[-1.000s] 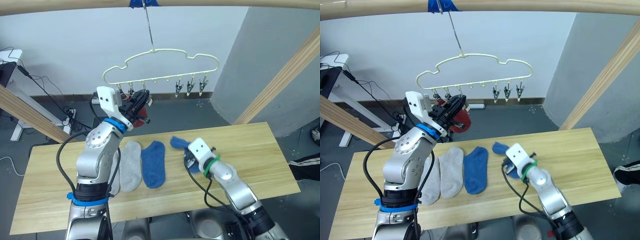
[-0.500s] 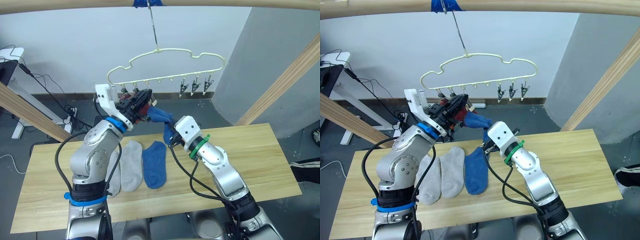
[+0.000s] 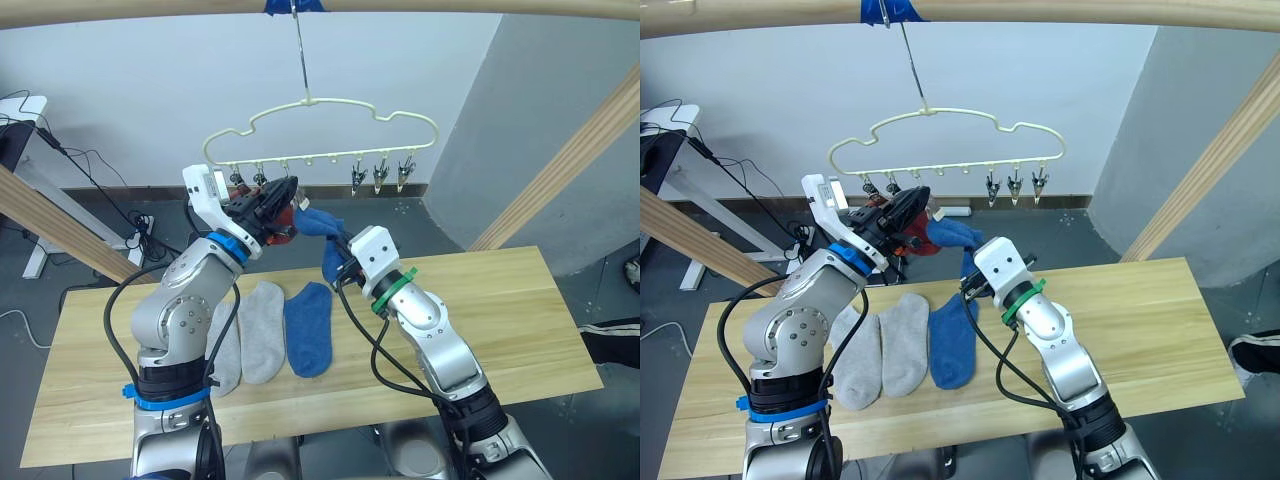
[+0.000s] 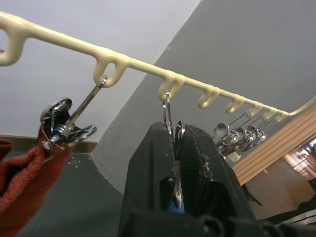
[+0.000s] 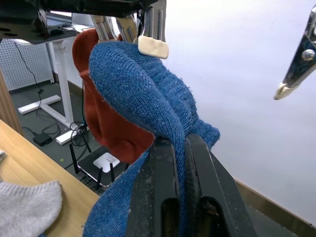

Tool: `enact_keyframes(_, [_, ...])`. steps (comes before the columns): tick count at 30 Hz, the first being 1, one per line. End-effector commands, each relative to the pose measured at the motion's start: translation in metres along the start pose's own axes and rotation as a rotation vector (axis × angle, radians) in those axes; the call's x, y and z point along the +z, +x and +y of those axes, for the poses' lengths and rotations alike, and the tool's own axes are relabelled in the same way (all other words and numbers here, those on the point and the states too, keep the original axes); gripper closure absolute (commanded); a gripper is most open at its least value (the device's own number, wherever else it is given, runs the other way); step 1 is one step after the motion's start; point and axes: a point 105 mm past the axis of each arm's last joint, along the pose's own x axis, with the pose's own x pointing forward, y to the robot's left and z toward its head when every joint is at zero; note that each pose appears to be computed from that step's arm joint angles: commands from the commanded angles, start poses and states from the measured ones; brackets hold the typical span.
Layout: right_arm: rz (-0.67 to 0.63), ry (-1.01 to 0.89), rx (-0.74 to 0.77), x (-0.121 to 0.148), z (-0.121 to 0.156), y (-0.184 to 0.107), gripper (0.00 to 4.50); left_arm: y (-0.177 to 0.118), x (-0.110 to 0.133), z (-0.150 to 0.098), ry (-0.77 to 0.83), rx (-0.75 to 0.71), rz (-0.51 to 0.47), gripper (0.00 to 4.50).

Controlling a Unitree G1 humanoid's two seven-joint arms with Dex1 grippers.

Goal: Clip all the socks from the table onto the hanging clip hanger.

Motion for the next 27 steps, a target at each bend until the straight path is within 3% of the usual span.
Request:
enact_keyframes(1, [-0.059,0.009,0.006,0.014,0.003,0.003,4.50,-0.001,0.013,-0.010,0.015,-0.037,-0.043,4.39])
enact_keyframes(9, [-0.060,0.014,0.022,0.014,0.006,0.009,4.50,-0.002,0.013,-0.009,0.049,-0.036,-0.046,4.39])
enact_keyframes(18, [-0.060,0.018,0.056,0.015,0.010,0.013,4.50,-0.006,0.011,-0.005,0.060,-0.027,-0.036,1.57])
enact_keyframes(22, [-0.031,0.033,0.085,0.008,0.013,0.010,3.34,-0.015,0.003,0.001,0.183,-0.025,0.026,0.41])
enact_keyframes(26, [0.026,-0.012,0.104,-0.001,0.009,0.003,1.95,-0.023,0.005,0.010,0.248,-0.006,0.038,0.38])
enact_keyframes(27, [0.043,-0.026,0.121,-0.004,0.008,-0.002,1.95,-0.026,0.005,0.010,0.271,-0.013,0.050,0.38])
